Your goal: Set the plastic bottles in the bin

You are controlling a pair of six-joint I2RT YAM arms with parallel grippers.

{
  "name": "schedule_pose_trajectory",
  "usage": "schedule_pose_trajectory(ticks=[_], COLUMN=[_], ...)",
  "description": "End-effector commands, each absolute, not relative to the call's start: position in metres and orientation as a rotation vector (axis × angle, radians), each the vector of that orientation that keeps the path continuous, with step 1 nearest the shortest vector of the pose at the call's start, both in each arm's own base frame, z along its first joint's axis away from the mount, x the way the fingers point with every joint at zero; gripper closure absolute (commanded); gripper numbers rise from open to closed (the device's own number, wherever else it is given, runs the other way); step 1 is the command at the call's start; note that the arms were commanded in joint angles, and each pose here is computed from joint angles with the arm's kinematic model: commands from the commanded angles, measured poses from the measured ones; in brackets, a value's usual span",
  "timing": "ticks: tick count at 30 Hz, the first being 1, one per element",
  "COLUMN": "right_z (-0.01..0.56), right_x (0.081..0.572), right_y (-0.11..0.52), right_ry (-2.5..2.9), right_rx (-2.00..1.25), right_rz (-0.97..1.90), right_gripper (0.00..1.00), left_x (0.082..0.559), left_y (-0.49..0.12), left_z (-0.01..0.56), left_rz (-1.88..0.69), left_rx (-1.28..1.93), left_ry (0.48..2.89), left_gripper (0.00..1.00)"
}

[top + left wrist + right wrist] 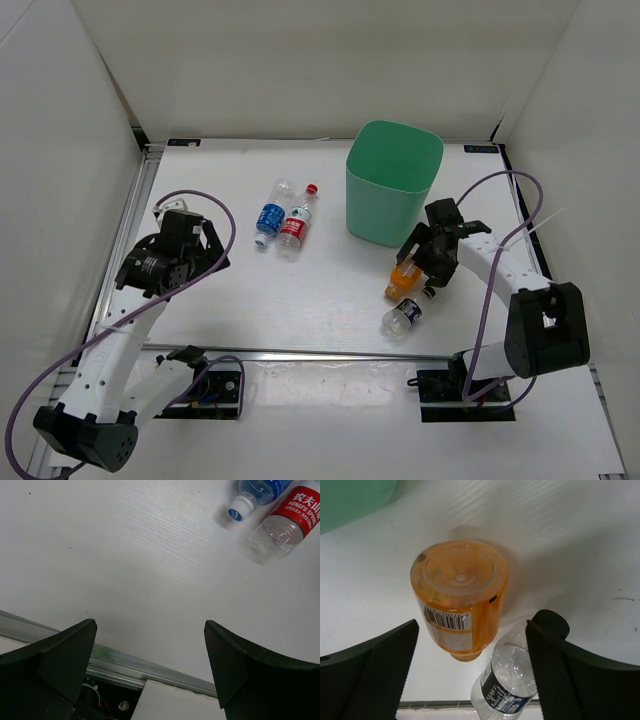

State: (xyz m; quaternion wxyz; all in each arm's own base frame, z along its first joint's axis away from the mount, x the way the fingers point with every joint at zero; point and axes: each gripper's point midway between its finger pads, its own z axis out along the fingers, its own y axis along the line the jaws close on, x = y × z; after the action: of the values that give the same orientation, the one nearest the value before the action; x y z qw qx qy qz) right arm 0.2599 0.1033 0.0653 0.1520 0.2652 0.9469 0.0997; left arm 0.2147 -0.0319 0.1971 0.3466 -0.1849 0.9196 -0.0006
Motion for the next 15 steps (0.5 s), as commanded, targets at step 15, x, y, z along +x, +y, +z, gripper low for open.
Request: schedule_pose_trajectory(ticks=[15], right_z=[0.065], right_x=[0.272], right_y=[0.103], right_ry=[2.74], right_rx=[0.702], right_rz=[0.317], right_gripper=[0.47], left_x=[0.221], left_y=[-0.033], left_z=[0.193], left_rz=[0.007], left_rx=[-0.486], left_ry=[2.413], left_gripper=[0.0])
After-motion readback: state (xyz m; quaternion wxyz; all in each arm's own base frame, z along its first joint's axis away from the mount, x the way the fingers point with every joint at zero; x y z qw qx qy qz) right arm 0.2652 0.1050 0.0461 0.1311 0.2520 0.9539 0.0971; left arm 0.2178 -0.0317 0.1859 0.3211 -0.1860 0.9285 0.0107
